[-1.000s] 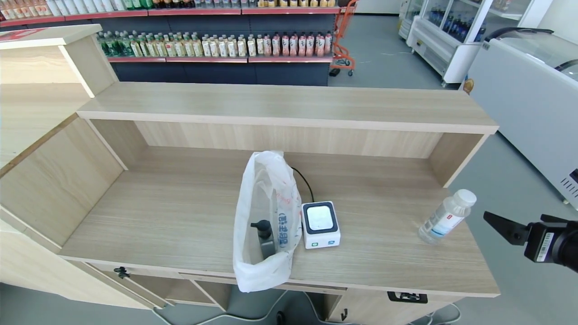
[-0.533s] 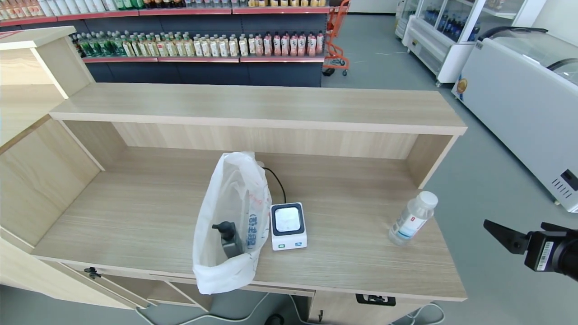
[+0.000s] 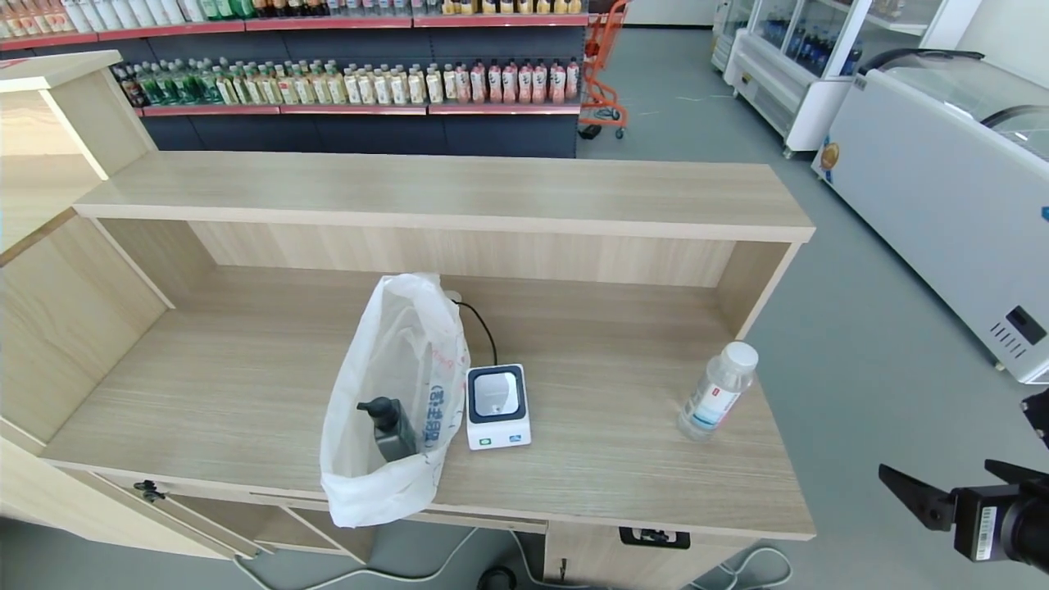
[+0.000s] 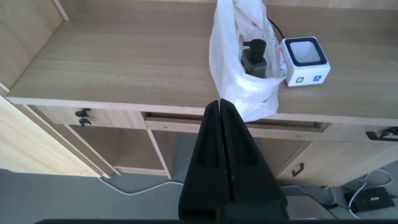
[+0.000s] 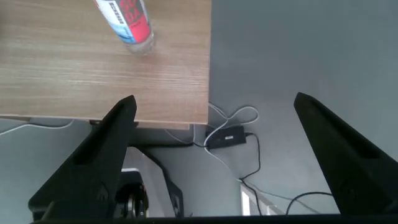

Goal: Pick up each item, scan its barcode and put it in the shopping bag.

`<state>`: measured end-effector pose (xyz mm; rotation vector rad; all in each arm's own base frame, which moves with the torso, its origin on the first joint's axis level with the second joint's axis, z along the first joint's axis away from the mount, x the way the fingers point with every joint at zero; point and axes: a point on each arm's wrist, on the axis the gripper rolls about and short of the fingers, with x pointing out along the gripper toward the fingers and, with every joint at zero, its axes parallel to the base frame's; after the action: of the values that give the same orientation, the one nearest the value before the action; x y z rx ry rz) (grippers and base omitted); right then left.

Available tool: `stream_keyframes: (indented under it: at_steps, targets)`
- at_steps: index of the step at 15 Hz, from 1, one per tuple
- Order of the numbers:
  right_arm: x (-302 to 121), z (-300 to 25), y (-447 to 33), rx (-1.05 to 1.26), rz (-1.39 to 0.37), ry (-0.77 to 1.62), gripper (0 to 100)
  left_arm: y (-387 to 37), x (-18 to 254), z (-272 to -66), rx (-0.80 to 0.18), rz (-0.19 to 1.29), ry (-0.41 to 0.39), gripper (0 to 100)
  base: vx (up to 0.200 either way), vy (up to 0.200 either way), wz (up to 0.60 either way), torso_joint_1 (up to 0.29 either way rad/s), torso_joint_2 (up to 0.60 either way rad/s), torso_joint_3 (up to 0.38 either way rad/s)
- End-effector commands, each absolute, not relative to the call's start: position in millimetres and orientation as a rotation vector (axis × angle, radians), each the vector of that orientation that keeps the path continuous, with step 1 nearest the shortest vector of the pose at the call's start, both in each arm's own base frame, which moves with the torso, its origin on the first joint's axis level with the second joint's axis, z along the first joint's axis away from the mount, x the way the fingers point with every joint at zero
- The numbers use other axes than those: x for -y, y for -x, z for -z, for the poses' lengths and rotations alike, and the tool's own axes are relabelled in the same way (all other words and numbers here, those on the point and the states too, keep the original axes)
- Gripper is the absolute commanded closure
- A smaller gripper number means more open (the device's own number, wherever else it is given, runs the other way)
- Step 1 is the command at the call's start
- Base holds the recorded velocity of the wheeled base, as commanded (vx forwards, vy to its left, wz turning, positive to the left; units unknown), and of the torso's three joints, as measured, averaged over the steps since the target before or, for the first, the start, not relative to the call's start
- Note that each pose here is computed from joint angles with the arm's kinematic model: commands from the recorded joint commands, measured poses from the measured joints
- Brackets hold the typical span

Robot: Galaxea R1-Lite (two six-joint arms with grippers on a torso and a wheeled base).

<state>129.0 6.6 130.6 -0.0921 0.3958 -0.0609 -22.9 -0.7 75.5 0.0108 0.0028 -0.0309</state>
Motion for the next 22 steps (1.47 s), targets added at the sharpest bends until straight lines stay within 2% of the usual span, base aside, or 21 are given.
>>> stream_keyframes:
  at_steps: [1, 7, 13, 18, 22]
  targets:
    - [-7, -123, -130, -0.446, 0.059, 0.109, 0, 23, 1, -75, -0.003, 0.031, -0.011, 100, 0.0, 0.0, 0.0, 0.0, 0.0, 0.0]
    - [-16, -107, -169, -0.539, 0.004, 0.075, 0, 23, 1, -75, -0.003, 0.031, -0.011, 100, 0.0, 0.0, 0.0, 0.0, 0.0, 0.0]
    - [-42, -88, -210, -0.469, -0.093, 0.027, 0, 23, 1, -75, -0.003, 0.031, -0.011, 100, 0.0, 0.0, 0.0, 0.0, 0.0, 0.0]
    - [-53, -64, -236, -0.415, -0.066, 0.047, 0, 23, 1, -75, -0.003, 0.032, -0.011, 100, 0.0, 0.0, 0.0, 0.0, 0.0, 0.0]
    - [-55, -58, -245, -0.384, -0.075, 0.075, 0, 23, 1, -75, -0.004, 0.031, -0.011, 100, 0.0, 0.0, 0.0, 0.0, 0.0, 0.0]
